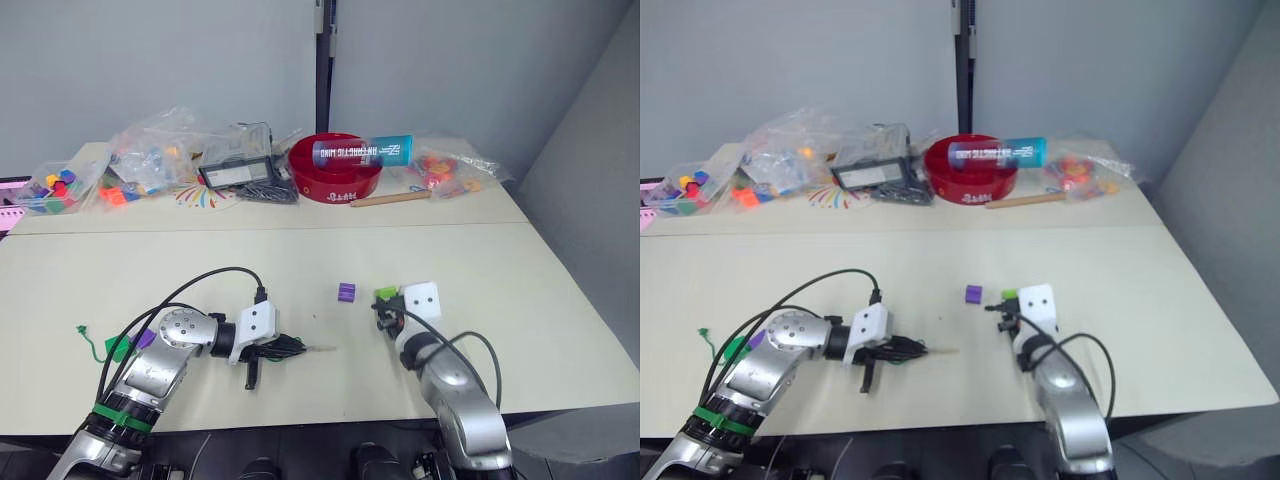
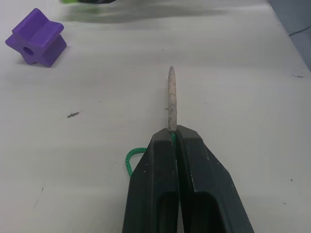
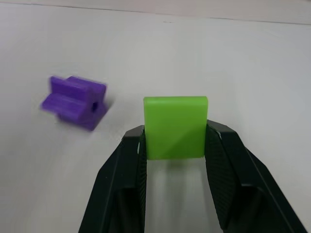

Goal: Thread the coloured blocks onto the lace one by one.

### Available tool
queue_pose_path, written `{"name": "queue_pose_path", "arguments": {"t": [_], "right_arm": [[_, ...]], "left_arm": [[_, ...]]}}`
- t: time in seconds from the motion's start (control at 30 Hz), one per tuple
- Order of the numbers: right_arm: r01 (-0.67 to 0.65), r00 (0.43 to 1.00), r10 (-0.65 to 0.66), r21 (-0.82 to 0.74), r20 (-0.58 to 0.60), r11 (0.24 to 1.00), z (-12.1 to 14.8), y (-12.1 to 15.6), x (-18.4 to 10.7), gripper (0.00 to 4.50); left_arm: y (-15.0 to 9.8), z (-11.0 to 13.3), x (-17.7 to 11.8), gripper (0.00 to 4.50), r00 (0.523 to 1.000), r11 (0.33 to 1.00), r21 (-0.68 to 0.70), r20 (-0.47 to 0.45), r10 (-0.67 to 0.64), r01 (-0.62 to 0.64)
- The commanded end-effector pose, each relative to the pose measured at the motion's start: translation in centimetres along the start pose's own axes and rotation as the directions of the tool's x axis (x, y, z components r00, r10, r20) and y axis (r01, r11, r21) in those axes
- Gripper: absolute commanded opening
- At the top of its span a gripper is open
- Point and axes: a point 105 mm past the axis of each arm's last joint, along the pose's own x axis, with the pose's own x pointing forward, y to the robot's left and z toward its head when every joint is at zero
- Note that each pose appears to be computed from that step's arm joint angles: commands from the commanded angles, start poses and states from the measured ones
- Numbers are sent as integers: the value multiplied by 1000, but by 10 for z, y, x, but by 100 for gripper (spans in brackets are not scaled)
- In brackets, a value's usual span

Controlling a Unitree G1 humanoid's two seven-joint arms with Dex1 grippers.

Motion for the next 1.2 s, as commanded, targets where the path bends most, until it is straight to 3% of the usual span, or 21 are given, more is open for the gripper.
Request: {"name": "queue_pose_path", "arguments": {"t": [0.03, 0.37, 0.5, 0.57, 0.77, 0.8, 0.87, 0.97, 1.1, 1.2], "right_arm": [[-114, 993, 114, 7, 10, 994, 14, 34, -25, 114], [-133, 967, 163, 157, -197, 979, -33, 54, -31, 114], [-141, 962, 174, 162, -209, 977, -35, 55, -28, 114], [-156, 967, 181, 143, -178, 977, -28, 53, -28, 218], [-329, 944, 327, -48, -49, 943, 10, 36, -37, 421], [-396, 918, 394, -91, -41, 914, 16, 33, -40, 447], [-515, 856, 514, -176, -55, 839, 23, 30, -45, 447], [-699, 710, 689, -264, -143, 665, 22, 23, -48, 447], [-837, 525, 811, -326, -258, 439, 19, 8, -32, 447], [-872, 452, 830, -360, -328, 333, 13, 0, -13, 447]], "left_arm": [[5, 7, -8, 0, 1000, 999, 34, 19, 13, -13], [4, 7, -11, 0, 1000, 999, 37, 0, -8, 8], [5, 6, -11, 0, 1000, 999, 37, -5, -6, 6], [5, 6, -12, 0, 1000, 999, 36, -4, -3, 4], [6, 7, -11, 0, 1000, 999, 34, 5, 2, -3], [6, 8, -11, 0, 1000, 999, 33, 6, 2, -2], [6, 9, -11, 0, 1000, 999, 33, 8, 1, -1], [5, 11, -12, 0, 1000, 1000, 31, 16, -1, 0], [0, 15, -14, 0, 1000, 1000, 25, 15, -11, 10], [-4, 18, -15, 0, 1000, 1000, 18, 4, -16, 16]]}}
